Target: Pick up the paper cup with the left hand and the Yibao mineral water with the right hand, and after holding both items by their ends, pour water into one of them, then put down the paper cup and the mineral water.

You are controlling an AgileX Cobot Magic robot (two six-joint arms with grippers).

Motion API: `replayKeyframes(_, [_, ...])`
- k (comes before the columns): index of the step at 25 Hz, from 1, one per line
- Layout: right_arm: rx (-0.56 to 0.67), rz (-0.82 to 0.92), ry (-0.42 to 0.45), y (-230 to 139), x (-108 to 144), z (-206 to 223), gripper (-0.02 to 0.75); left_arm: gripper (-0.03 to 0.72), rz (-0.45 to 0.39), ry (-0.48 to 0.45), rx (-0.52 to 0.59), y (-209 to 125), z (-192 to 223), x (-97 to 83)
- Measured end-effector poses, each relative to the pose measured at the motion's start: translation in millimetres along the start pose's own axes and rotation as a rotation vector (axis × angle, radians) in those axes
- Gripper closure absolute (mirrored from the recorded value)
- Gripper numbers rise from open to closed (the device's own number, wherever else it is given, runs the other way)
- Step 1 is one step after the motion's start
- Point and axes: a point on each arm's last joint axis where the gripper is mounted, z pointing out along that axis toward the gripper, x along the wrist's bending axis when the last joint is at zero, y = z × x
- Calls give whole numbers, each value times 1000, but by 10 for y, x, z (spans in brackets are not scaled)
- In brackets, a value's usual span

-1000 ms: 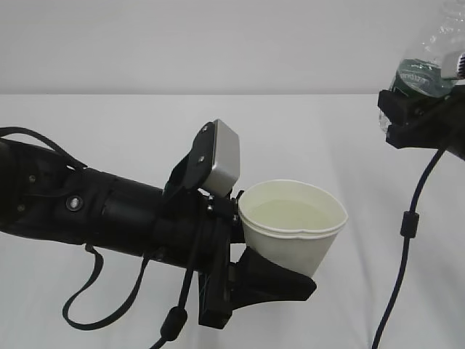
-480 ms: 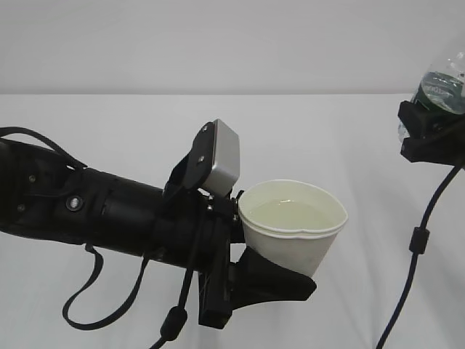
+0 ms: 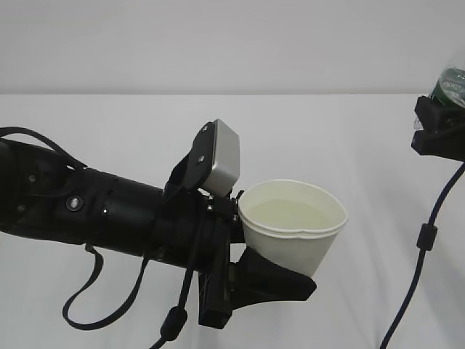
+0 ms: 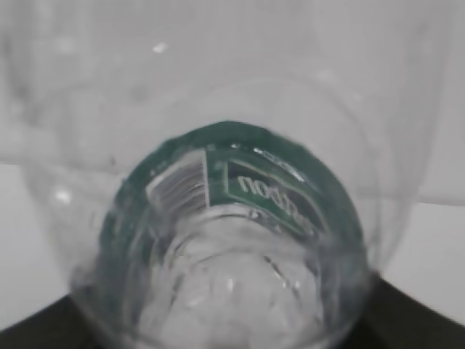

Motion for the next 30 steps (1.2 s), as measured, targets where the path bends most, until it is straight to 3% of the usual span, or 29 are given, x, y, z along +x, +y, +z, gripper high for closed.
replayKeyframes(30, [141, -9, 16, -128, 14, -9, 346, 257, 0, 0, 0, 0, 0, 0])
